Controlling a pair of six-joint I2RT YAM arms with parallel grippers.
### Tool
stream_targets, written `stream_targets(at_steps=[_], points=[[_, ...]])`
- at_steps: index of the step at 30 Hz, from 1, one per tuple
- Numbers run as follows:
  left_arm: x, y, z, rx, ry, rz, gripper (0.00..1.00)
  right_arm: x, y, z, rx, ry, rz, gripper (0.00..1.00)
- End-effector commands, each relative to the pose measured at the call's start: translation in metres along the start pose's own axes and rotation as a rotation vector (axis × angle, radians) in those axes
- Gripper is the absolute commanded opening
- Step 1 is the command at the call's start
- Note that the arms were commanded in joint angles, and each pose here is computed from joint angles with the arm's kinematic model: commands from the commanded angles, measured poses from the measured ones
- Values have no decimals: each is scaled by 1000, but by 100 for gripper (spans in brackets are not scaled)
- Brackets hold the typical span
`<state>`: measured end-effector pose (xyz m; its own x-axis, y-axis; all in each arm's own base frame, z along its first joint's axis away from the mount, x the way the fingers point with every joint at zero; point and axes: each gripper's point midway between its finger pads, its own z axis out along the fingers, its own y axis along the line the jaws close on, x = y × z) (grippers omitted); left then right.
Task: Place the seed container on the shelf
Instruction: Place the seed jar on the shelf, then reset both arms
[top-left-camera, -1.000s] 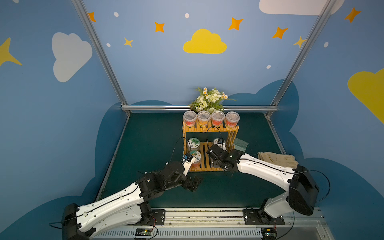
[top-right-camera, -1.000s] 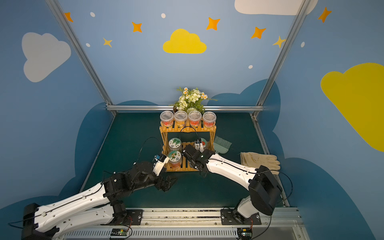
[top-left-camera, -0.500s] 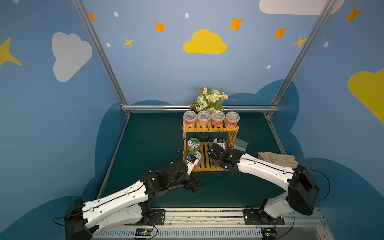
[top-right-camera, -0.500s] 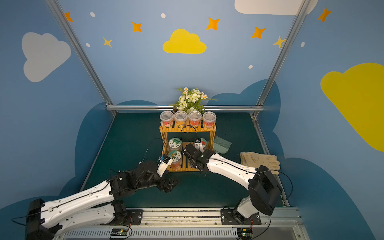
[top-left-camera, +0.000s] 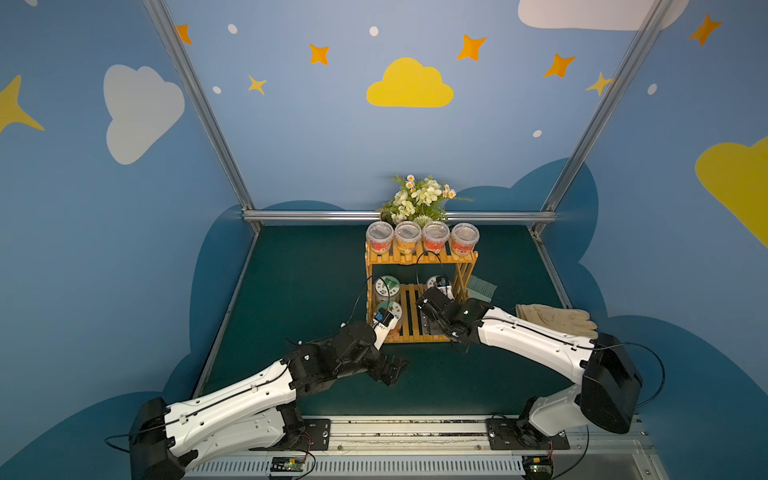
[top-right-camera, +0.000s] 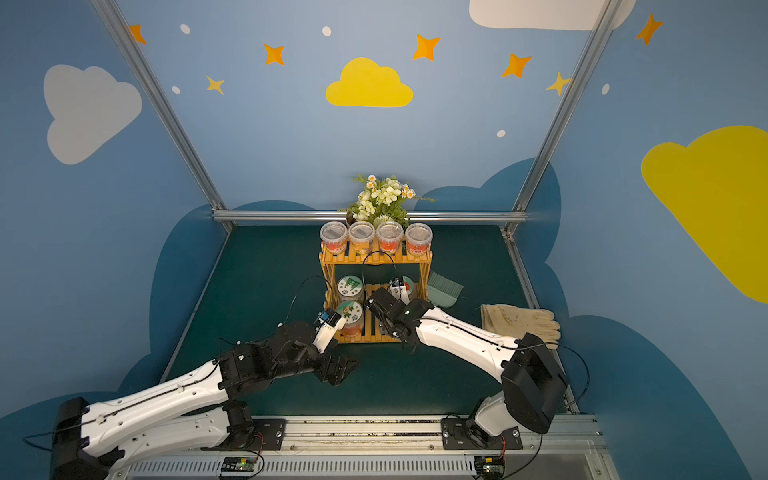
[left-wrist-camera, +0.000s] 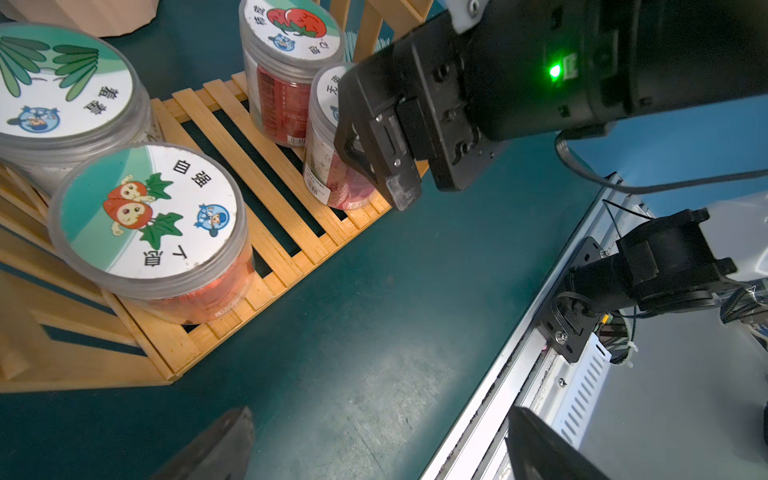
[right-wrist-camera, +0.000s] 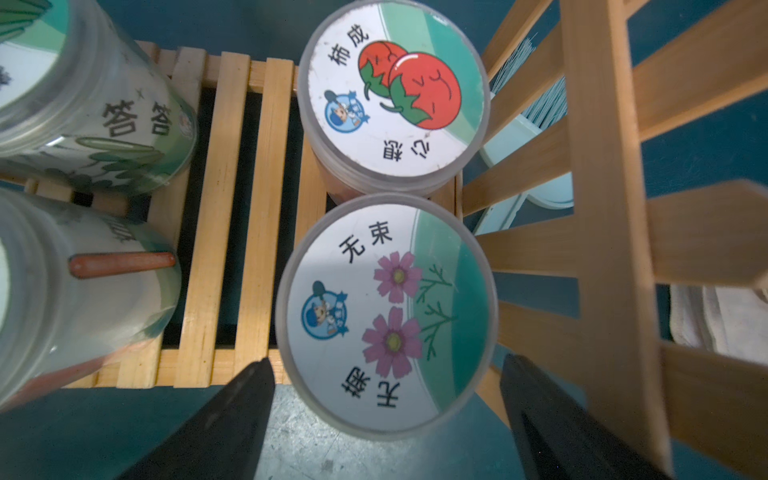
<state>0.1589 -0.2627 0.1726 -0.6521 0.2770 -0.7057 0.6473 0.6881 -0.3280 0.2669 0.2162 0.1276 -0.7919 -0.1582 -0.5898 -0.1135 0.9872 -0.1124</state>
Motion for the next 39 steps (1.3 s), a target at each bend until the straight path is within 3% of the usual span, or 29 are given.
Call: stream_targets(at_steps=[1, 8, 13, 20, 25, 28, 34, 39], points=[[-14, -7, -6, 20, -38, 15, 100, -4, -2, -12, -16, -14, -7, 92], [-18, -6, -11, 12, -62, 18, 100, -5, 4, -25, -87, -9, -12, 92], [-28, -5, -18, -6, -105, 35, 100, -15, 24, -72, -288, -49, -135, 92], [-44, 4, -34, -63, -186, 61, 100, -42, -7, -143, -405, -367, -116, 92], [-56, 16, -48, -127, -257, 71, 100, -61, -71, -180, -305, -657, -49, 92], [-64, 25, -56, -171, -289, 75, 100, -67, -101, -191, -199, -743, -81, 95], [-76, 42, -71, -248, -335, 83, 100, -81, -155, -196, 106, -767, -135, 98], [-85, 59, -78, -319, -369, 79, 100, -82, -171, -169, 175, -713, -99, 98]])
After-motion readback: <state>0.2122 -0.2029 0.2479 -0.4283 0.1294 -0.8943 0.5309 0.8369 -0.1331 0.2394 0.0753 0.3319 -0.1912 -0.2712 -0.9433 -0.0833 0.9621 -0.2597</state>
